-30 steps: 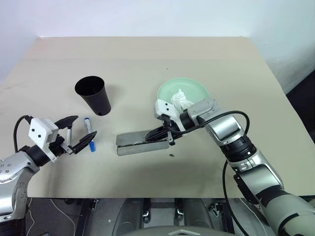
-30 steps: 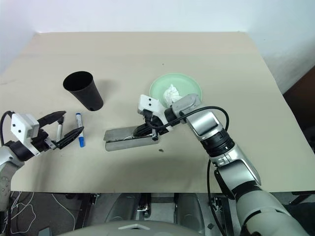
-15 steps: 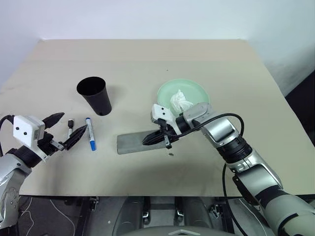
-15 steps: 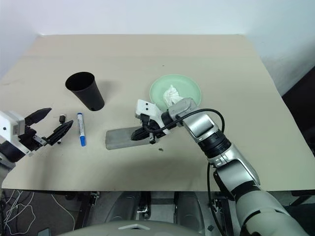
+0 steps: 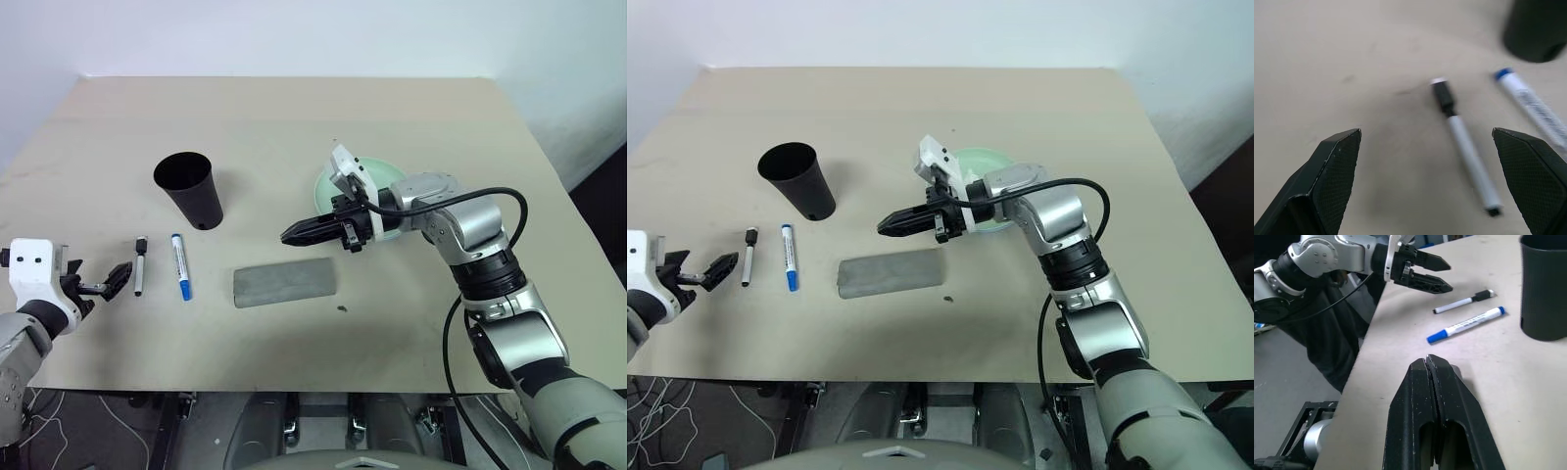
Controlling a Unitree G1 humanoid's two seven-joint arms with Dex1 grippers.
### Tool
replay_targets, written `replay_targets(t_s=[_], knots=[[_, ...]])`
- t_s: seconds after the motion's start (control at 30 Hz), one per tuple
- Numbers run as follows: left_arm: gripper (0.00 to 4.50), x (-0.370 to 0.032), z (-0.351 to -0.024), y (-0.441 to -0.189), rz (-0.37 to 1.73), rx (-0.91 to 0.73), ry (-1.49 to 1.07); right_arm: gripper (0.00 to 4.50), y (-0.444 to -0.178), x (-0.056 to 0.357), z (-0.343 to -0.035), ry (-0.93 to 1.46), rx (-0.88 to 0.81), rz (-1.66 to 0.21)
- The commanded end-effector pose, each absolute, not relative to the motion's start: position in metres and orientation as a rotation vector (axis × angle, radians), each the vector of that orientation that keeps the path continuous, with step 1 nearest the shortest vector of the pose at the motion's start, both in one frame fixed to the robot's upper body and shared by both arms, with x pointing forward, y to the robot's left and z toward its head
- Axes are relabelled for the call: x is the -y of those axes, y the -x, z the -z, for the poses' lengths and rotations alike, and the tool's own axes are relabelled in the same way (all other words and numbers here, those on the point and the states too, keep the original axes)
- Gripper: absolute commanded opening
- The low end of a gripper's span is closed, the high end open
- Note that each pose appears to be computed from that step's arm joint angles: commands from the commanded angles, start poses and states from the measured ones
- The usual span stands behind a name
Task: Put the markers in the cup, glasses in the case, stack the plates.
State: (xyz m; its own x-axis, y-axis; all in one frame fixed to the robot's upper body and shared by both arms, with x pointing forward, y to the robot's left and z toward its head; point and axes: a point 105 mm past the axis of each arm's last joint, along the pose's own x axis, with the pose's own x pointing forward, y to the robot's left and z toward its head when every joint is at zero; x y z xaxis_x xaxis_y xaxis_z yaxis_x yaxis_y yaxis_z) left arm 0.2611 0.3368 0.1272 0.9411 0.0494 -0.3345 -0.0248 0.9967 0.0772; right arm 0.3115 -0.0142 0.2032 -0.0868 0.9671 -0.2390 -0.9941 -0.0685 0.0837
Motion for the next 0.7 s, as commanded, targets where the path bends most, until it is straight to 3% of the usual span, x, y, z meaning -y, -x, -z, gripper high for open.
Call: replay_targets(t_s=[0.03, 0.4, 0.5, 0.7], knots=[[4.50, -0.339, -0.126, -0.268, -0.067, -0.402, -0.097, 0.03, -0.314, 0.012, -0.221, 0.158, -0.183, -1.632], [4.50, -0.328, -0.117, -0.283, -0.110, -0.601, -0.073, 0.03, -0.314, 0.013, -0.221, 0.122, -0.203, -1.599], [3.93, -0.333, -0.113, -0.283, -0.143, -0.654, -0.047, 0.00, -0.315, 0.014, -0.219, 0.115, -0.212, -1.588], [1.93, -0.336, -0.110, -0.280, -0.151, -0.699, -0.062, 0.00, -0.314, 0.018, -0.221, 0.103, -0.204, -1.581]])
